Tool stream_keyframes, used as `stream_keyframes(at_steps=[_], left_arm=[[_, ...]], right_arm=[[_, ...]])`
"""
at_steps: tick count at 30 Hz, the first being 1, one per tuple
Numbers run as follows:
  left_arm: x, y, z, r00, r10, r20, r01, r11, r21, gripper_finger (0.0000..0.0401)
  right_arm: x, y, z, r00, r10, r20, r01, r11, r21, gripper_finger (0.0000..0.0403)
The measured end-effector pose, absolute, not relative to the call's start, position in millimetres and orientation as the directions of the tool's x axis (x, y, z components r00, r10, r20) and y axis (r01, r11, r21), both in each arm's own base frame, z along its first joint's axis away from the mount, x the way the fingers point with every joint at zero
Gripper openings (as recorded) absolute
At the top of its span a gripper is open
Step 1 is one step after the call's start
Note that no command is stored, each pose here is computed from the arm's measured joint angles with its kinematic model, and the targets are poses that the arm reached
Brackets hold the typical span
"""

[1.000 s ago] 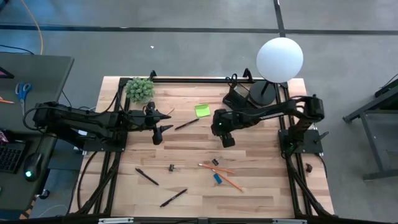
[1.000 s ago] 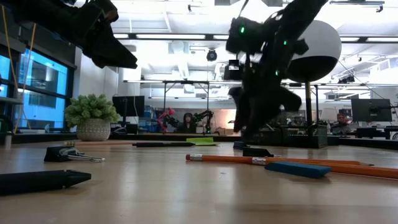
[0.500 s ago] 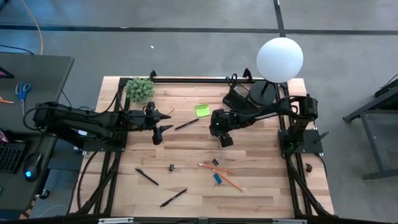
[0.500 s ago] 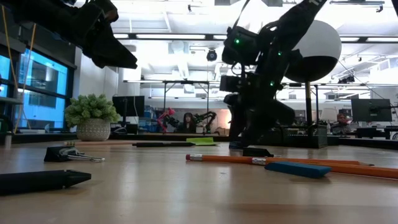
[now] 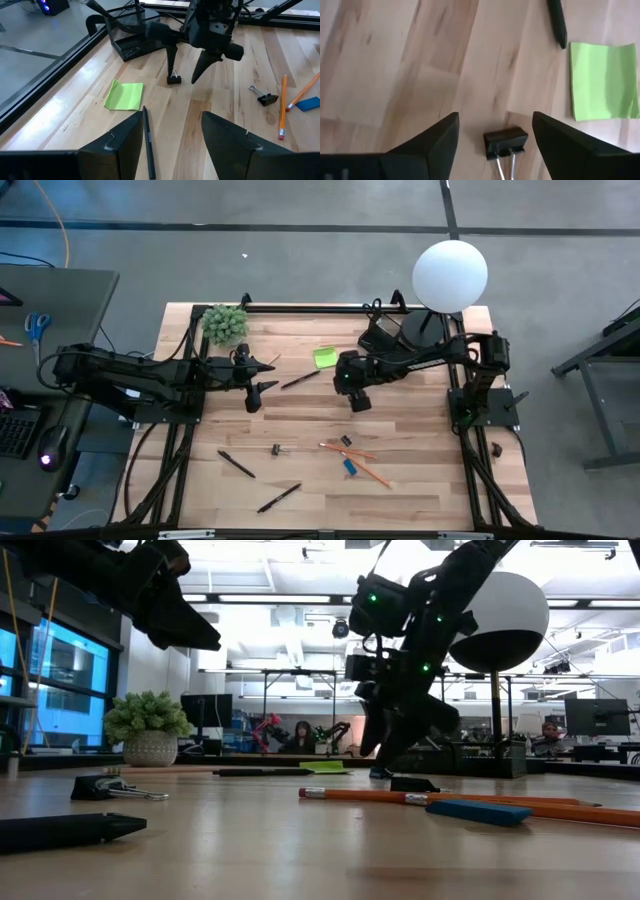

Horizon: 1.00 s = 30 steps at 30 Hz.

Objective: Pick and place office supplies into organizer
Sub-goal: Put the black binder clip into the black desk organizer

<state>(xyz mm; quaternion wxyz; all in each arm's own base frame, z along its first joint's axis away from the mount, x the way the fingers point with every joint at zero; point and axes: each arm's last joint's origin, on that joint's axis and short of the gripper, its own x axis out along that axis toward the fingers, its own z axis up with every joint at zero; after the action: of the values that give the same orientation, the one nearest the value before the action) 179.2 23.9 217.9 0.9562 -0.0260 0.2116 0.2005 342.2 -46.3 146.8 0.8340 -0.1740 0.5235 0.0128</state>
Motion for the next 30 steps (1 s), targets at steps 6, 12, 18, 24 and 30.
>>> stream_keyframes(at_steps=[6,12,18,24,30], left_arm=[[179,24,218,0.83,0.373,-0.415,-0.395,0.918,0.035,0.0189],[179,24,218,0.83,0.373,-0.415,-0.395,0.918,0.035,0.0188],[179,24,217,0.828,0.373,-0.419,-0.395,0.918,0.037,0.0188],[179,24,217,0.826,0.372,-0.422,-0.394,0.918,0.038,0.0189],[179,24,217,0.825,0.373,-0.425,-0.395,0.918,0.039,0.0189]], right_arm=[[342,-62,148,0.48,-0.095,-0.872,-0.208,0.954,-0.218,0.0235],[338,-75,147,0.477,-0.051,-0.878,-0.201,0.966,-0.165,0.0221],[336,-81,146,0.487,0.012,-0.873,-0.213,0.972,-0.105,0.0211],[338,-82,139,0.481,0.003,-0.877,-0.207,0.972,-0.11,0.0212],[338,-83,125,0.432,0.009,-0.902,-0.208,0.974,-0.09,0.0213]])
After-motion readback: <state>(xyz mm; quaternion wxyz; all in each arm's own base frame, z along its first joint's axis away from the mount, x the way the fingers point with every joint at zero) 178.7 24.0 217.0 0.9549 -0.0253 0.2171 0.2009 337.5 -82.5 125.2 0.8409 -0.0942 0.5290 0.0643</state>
